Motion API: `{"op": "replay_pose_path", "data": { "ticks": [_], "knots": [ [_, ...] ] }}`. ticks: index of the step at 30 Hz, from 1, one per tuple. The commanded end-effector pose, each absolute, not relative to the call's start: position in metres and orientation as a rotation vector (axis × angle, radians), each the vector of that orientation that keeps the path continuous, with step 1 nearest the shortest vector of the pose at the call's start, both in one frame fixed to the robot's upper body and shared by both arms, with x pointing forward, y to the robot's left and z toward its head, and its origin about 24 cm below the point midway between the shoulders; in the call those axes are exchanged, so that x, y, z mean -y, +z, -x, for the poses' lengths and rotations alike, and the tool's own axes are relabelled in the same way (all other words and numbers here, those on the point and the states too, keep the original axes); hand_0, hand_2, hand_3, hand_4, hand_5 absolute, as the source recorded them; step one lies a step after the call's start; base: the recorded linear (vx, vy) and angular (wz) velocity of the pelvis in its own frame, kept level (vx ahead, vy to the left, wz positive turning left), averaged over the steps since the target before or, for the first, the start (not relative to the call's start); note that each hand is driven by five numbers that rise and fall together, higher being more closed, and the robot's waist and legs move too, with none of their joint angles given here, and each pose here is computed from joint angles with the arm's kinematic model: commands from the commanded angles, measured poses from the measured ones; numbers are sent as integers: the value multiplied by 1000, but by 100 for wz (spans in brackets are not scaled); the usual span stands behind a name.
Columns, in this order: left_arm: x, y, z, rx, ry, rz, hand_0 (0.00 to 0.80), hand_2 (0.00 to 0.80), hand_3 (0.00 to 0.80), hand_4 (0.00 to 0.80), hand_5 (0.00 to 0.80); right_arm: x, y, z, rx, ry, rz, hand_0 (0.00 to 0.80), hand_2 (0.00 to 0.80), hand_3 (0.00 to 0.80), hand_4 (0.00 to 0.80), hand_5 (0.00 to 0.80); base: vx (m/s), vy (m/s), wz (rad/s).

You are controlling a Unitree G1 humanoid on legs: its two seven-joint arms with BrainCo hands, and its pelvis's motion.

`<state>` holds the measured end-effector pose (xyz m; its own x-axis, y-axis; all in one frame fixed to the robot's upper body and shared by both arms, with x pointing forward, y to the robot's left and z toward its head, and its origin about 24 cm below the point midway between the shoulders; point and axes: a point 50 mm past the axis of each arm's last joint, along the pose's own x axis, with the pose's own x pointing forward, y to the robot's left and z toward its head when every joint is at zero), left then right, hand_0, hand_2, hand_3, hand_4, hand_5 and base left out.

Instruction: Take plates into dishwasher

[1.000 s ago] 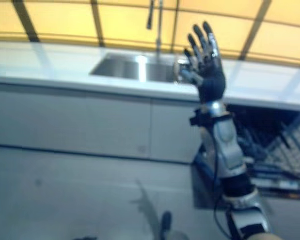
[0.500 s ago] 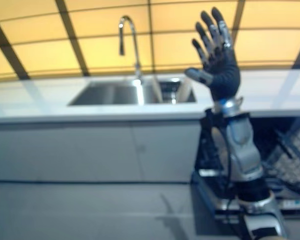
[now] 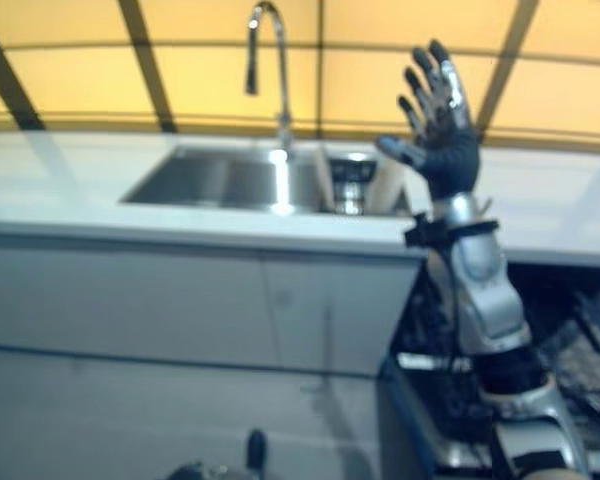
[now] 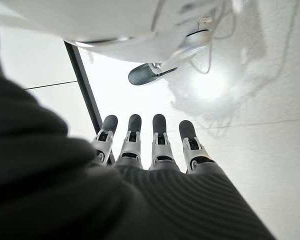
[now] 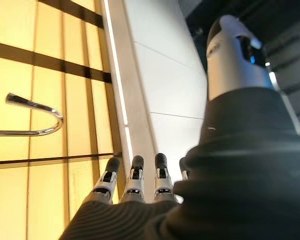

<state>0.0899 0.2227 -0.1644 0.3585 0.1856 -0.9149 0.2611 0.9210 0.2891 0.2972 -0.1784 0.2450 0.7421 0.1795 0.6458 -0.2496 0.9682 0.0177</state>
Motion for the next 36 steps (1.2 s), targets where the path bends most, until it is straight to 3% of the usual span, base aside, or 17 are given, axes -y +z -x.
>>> {"op": "replay_pose_path", "data": {
  "ticks": [1, 7, 18, 28, 36],
  "knots": [
    [-239, -159, -95, -1199, -46, -480, 0, 0, 0, 0, 0, 187, 264, -288, 813, 216, -165, 0, 0, 0, 0, 0, 428, 408, -51],
    [-237, -156, -108, -1196, -92, -542, 0, 0, 0, 0, 0, 191, 254, -285, 799, 173, -174, 0, 0, 0, 0, 0, 333, 324, -6],
    [-248, -156, -102, -1252, -87, -583, 0, 0, 0, 0, 0, 188, 269, -296, 790, 96, -149, 0, 0, 0, 0, 0, 368, -45, -6],
    [-254, -157, -92, -1275, -75, -540, 0, 0, 0, 0, 0, 201, 257, -296, 707, 42, -158, 0, 0, 0, 0, 0, 334, -219, 26],
    [-236, -161, -90, -1210, -104, -534, 0, 0, 0, 0, 0, 204, 243, -305, 603, 24, -108, 0, 0, 0, 0, 0, 236, -260, 0]
  ]
}}
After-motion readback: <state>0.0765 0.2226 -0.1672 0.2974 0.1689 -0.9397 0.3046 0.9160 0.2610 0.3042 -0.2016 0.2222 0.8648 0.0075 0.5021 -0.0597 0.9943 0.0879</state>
